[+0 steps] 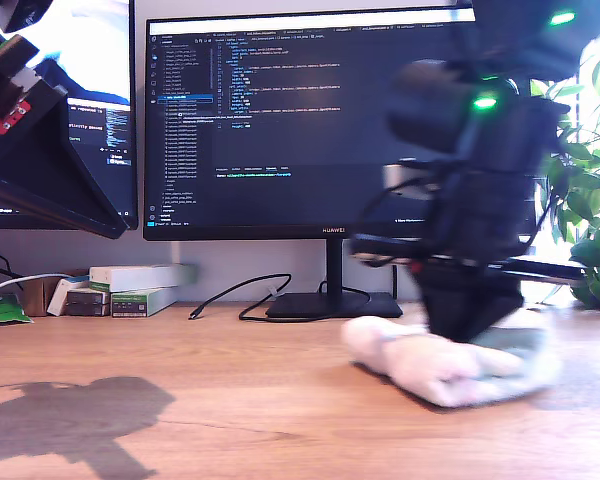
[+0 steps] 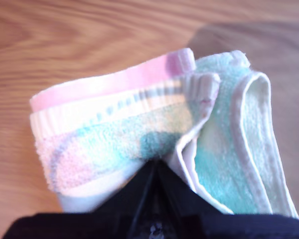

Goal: Fold the tea towel to a neat square and place it to the right

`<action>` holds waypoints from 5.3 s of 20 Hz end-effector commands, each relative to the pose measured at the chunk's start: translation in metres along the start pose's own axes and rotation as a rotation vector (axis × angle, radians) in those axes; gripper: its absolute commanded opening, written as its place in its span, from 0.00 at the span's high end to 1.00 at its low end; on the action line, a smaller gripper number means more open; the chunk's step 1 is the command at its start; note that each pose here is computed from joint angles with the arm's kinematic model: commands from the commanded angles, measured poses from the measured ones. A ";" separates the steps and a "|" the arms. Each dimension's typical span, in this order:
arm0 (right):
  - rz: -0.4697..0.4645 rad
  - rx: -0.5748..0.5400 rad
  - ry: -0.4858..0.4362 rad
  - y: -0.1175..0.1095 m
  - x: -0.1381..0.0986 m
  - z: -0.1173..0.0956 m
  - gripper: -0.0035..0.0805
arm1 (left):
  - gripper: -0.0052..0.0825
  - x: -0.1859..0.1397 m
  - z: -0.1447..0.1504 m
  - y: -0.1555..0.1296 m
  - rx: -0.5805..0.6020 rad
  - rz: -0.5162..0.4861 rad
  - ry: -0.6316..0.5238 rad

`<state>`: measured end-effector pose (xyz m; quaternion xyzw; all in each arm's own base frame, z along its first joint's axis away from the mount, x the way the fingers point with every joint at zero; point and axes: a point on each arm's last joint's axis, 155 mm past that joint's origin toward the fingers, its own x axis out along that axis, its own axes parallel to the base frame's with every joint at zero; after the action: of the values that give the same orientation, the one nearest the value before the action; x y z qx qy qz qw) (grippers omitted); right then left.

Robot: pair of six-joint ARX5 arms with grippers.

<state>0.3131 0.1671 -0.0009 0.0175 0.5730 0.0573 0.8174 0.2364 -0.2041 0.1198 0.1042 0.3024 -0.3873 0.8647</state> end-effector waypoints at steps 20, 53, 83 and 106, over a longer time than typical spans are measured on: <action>-0.224 0.243 0.301 -0.089 -0.029 -0.128 0.97 | 0.96 0.001 0.002 -0.014 -0.026 -0.078 -0.026; -0.044 -0.105 -0.680 -0.112 -0.151 0.097 0.97 | 0.96 -0.047 0.061 0.121 -0.174 0.275 -0.358; -0.028 -0.041 -1.044 -0.124 -0.202 -0.004 0.97 | 0.96 -0.099 0.000 0.084 -0.197 0.356 -0.528; -0.065 -0.104 -0.999 -0.129 -0.152 -0.030 0.97 | 0.96 -0.068 -0.080 0.090 -0.274 0.425 -0.352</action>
<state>0.2431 0.0194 0.1177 -0.0176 0.1129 0.0432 0.9925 0.2330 -0.0687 0.0985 -0.0190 0.1567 -0.1654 0.9735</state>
